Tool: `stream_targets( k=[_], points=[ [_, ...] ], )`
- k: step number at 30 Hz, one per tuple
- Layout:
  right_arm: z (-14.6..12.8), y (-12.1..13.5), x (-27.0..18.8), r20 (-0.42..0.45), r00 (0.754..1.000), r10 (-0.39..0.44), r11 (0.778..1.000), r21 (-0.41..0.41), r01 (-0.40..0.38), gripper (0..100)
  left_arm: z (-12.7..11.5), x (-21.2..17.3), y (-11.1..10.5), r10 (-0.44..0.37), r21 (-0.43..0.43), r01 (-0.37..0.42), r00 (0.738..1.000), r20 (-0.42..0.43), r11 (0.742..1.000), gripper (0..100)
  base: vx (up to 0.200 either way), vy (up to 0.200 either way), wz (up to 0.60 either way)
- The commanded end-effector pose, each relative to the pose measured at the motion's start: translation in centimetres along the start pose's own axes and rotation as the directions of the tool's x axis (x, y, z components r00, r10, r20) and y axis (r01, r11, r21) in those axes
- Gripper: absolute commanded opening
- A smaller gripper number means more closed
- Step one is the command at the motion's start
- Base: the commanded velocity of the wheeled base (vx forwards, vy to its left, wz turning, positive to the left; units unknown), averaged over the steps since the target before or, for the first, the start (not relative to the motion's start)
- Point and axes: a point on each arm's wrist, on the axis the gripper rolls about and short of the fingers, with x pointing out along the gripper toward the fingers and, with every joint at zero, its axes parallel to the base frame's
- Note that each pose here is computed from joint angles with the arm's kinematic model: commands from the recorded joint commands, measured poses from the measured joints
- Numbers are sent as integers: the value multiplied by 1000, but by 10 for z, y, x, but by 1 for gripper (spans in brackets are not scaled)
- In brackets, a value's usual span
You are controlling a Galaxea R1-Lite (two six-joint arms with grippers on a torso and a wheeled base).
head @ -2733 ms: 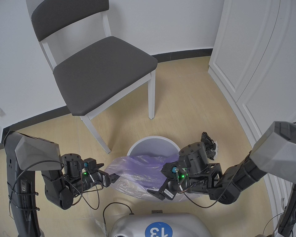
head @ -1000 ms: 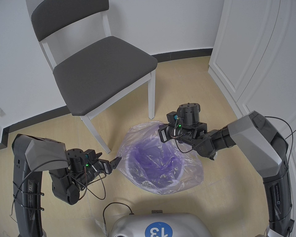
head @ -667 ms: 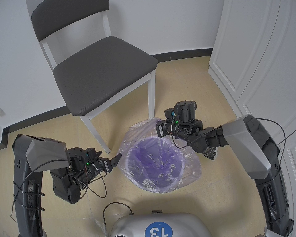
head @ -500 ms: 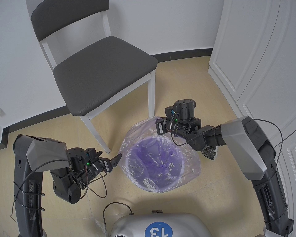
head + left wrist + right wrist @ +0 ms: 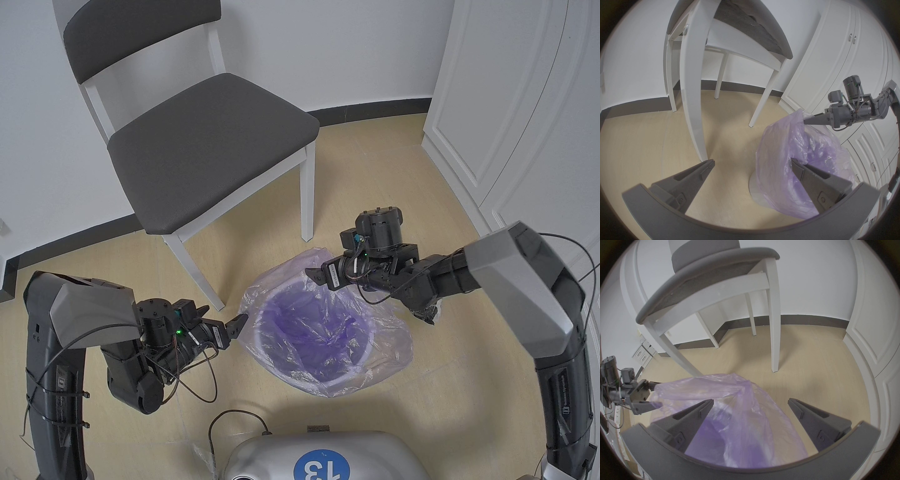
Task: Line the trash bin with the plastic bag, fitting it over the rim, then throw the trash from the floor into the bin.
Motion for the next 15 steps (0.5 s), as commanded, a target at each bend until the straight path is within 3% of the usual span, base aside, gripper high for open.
stream_targets(
  k=[1, 7, 15],
  points=[
    [32, -2, -62, 21, 1000, -11, 1000, -17, 11, 100, 28, -7, -19, -44, 32, 42, 997, 67, 999, 100, 0, 0, 0],
    [21, -6, -91, -94, 994, -52, 996, -71, 45, 100, 60, -2, -26, -42, 95, 41, 999, 9, 995, 100, 0, 0, 0],
    [-25, -8, -100, -247, 967, -61, 984, -178, 16, 100, 92, 12, -40, -58, 169, 65, 997, -44, 983, 100, 0, 0, 0]
  ],
)
